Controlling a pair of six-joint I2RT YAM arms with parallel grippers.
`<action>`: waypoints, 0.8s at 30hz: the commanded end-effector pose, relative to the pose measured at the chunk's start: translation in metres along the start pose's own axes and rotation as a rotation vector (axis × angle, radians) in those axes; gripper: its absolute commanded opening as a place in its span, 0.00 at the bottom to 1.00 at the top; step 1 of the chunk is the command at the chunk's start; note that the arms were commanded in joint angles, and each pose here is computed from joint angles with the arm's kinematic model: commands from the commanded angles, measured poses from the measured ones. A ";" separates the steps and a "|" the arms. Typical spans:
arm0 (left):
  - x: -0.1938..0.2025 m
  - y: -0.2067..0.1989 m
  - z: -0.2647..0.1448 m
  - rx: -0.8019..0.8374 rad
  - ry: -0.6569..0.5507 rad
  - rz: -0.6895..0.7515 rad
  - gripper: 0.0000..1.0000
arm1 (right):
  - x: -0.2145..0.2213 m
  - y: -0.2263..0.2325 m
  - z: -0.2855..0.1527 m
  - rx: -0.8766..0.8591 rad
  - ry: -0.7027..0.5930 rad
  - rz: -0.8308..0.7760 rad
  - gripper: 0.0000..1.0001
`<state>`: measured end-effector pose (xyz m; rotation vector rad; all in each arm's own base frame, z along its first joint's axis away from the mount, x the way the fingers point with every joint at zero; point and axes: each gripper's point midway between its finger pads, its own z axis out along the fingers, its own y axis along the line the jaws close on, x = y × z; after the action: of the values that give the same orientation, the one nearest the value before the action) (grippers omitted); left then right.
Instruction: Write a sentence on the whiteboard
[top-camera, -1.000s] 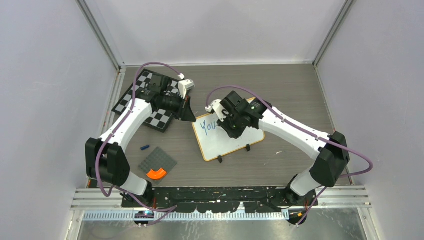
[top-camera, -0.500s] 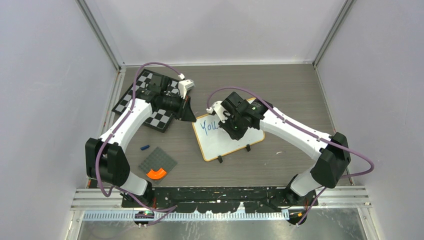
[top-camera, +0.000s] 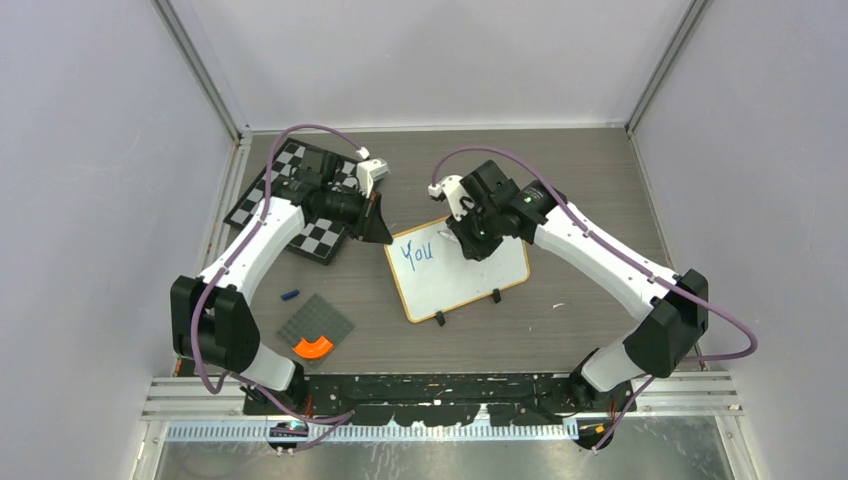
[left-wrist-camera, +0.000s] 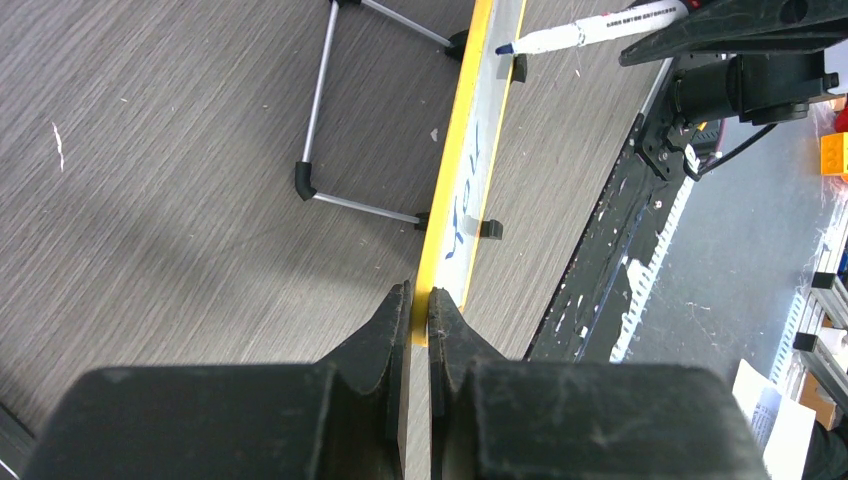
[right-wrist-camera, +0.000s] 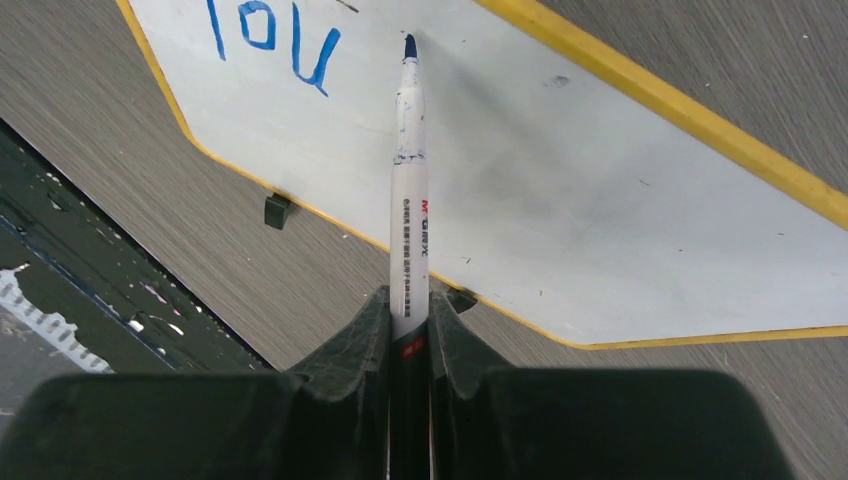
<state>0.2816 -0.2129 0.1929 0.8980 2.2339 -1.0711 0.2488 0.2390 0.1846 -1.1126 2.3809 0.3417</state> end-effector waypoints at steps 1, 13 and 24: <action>0.002 0.001 0.000 -0.011 -0.004 0.008 0.00 | -0.029 0.007 -0.023 -0.031 -0.132 0.026 0.00; 0.002 0.000 0.001 -0.009 -0.001 0.009 0.00 | -0.031 0.007 -0.014 -0.037 -0.124 0.032 0.00; 0.001 0.001 0.002 -0.009 0.001 0.010 0.00 | -0.019 0.002 0.002 -0.018 -0.066 0.026 0.00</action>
<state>0.2816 -0.2130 0.1929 0.8986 2.2335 -1.0711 0.2498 0.2469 0.1887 -1.0693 2.3766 0.4064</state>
